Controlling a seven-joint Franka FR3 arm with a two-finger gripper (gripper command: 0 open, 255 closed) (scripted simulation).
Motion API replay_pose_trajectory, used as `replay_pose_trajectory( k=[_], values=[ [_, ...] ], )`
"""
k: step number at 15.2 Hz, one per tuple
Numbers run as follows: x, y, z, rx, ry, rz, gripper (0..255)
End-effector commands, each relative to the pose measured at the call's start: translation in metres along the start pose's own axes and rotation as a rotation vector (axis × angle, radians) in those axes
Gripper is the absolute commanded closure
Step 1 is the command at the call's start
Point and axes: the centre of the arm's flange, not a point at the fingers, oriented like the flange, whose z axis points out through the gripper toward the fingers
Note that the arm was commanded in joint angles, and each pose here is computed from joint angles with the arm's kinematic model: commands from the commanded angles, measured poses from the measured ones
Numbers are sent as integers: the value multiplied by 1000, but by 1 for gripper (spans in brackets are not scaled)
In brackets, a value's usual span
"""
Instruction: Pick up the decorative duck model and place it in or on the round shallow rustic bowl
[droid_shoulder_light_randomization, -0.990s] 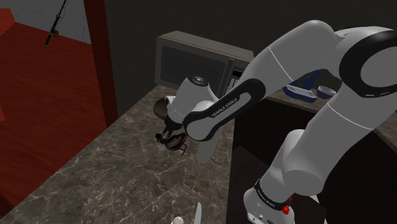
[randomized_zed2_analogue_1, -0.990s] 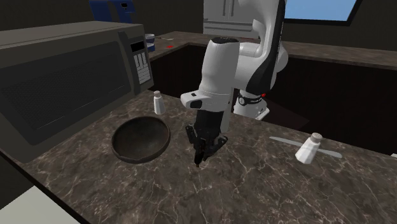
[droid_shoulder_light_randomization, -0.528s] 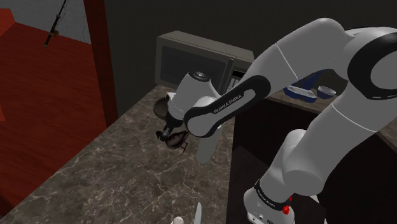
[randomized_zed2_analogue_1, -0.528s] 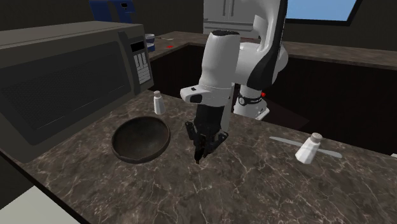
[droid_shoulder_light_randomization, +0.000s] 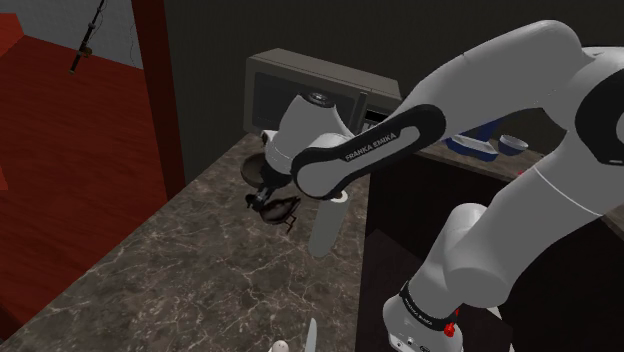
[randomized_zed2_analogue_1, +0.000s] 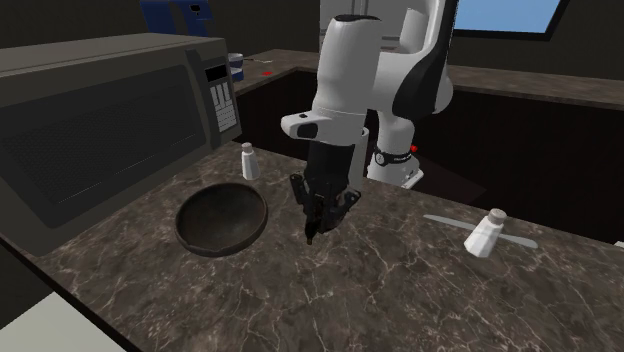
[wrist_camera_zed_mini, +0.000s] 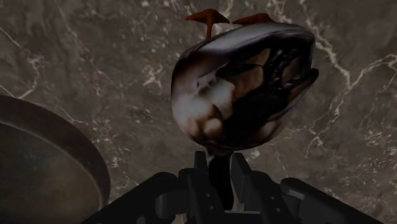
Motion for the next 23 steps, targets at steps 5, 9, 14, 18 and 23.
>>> replay_pose_trajectory(
  k=[5, 9, 14, 18, 23],
  values=[
    [9, 0, -30, 0, 0, 0, 255],
    [15, 1, -51, 0, 0, 0, 255],
    [23, 1, -76, 0, 0, 0, 255],
    [29, 2, -96, 0, 0, 0, 255],
    [42, 26, -104, 0, 0, 0, 255]
  ],
)
